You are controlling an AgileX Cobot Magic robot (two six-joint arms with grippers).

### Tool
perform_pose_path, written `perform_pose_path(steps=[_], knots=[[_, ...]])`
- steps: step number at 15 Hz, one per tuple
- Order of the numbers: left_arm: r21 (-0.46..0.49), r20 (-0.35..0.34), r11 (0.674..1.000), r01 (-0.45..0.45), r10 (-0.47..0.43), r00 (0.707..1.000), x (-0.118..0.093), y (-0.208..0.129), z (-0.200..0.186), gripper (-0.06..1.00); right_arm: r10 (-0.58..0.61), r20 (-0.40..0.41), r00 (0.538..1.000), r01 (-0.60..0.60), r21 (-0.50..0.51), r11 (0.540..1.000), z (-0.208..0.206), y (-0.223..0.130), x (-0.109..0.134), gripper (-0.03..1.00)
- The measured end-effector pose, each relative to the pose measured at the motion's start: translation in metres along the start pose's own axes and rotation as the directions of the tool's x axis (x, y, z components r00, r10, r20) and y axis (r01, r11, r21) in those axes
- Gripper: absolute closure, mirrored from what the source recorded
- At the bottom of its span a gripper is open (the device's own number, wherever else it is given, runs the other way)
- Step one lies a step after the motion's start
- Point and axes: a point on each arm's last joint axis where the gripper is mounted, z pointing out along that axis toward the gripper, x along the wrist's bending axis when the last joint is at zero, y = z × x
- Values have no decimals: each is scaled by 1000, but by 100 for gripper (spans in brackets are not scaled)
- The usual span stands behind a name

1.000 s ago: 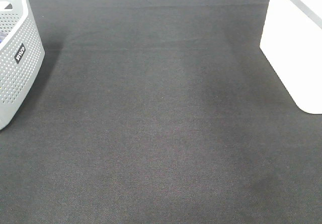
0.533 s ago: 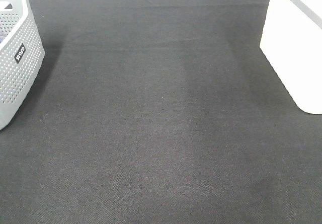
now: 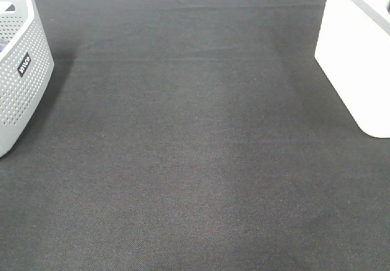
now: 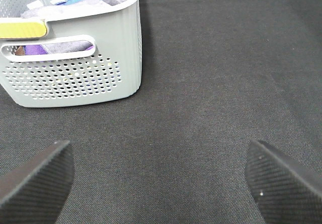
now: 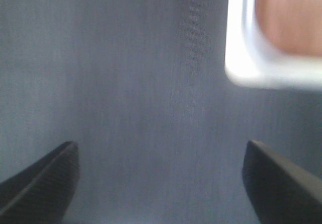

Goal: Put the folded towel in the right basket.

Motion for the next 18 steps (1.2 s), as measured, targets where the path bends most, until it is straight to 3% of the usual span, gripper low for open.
perform_pose_path(steps=[3,6,9,13,14,15,18], knots=[[0,0,1000,0,0,1000,0,0,0,7,4,7,1000,-4,16,1000,0,-66,0,14],[0,0,1000,0,0,1000,0,0,0,7,2,26,1000,0,-76,997,9,-137,-2,14],[0,0,1000,0,0,1000,0,0,0,7,-18,59,998,27,-172,985,14,-186,-5,14],[0,0,1000,0,0,1000,0,0,0,7,-37,111,993,81,-424,902,-14,-231,-4,14],[0,0,1000,0,0,1000,0,0,0,7,-37,111,993,81,-424,902,-14,-231,-4,14],[0,0,1000,0,0,1000,0,0,0,7,-41,124,991,99,-503,858,-21,-248,-3,14],[0,0,1000,0,0,1000,0,0,0,7,-44,128,991,108,-559,822,-24,-258,-3,14]])
